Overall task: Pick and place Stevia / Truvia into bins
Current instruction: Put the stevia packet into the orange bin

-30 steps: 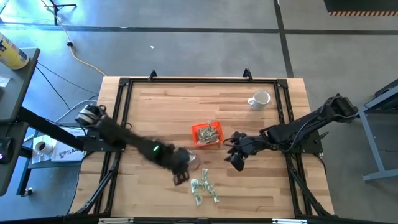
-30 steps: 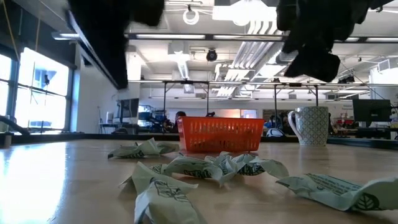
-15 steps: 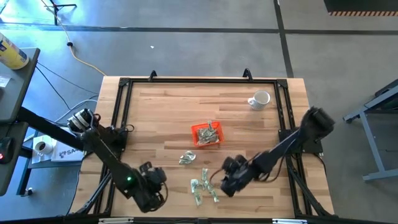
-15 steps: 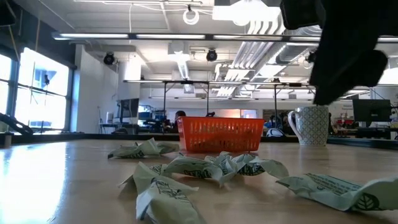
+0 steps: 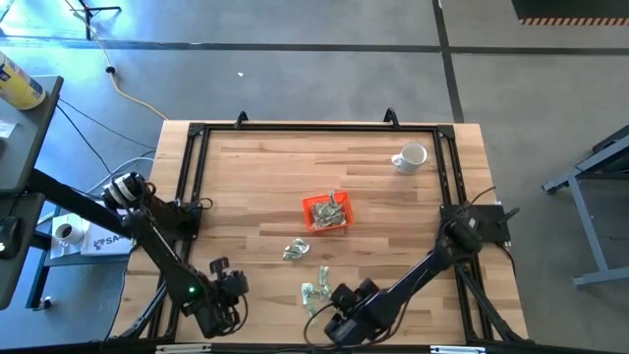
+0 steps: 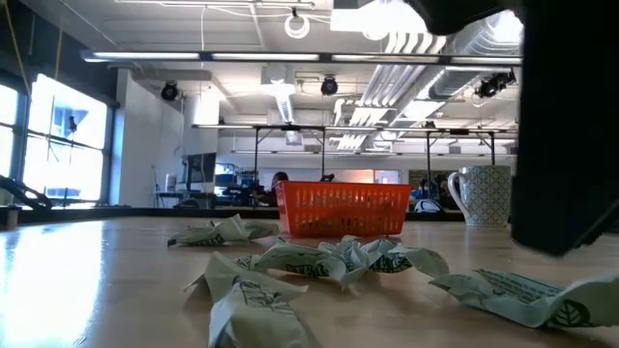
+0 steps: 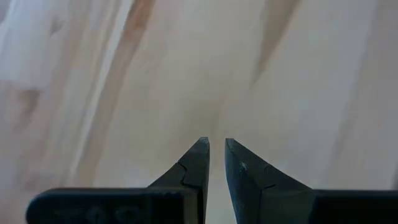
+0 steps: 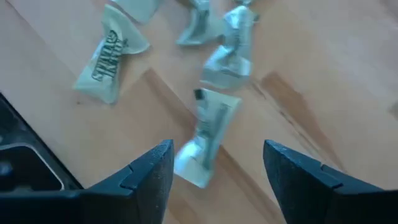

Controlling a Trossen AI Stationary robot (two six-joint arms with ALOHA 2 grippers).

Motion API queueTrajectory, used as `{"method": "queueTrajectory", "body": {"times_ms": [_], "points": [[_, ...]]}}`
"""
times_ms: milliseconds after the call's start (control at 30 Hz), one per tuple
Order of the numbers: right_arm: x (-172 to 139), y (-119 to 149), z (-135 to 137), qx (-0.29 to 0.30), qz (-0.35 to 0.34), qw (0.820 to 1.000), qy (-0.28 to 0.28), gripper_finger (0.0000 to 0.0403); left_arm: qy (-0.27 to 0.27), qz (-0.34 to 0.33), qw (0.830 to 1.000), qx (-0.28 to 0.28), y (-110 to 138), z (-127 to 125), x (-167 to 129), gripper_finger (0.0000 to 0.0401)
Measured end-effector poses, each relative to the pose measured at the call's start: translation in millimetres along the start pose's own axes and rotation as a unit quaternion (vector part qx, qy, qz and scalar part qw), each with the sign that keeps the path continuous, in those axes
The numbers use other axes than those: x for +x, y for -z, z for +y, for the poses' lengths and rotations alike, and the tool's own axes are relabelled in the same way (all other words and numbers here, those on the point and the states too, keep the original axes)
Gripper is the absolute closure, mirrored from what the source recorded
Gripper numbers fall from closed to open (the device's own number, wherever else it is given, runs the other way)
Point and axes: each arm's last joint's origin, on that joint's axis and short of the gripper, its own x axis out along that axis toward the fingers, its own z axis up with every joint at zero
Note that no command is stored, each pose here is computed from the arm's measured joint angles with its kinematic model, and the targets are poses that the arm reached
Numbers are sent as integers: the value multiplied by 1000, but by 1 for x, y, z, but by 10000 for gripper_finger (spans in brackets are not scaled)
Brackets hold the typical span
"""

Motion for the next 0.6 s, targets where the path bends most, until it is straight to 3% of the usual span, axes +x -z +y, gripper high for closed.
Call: {"method": "queueTrajectory", "body": {"times_ms": [167, 300, 400, 600], "points": [[23, -2, 18, 9, 24, 1000, 11, 173, -10, 7, 999, 32, 19, 7, 1, 316], [29, -6, 21, 37, 23, 998, 36, 204, -4, 7, 999, 38, 27, 15, -4, 316], [30, -9, 16, 45, 25, 997, 62, 252, 5, 5, 999, 39, 29, 21, -9, 316], [32, -18, 9, 53, 56, 993, 88, 386, 4, -5, 999, 36, 31, 37, -11, 316]]}}
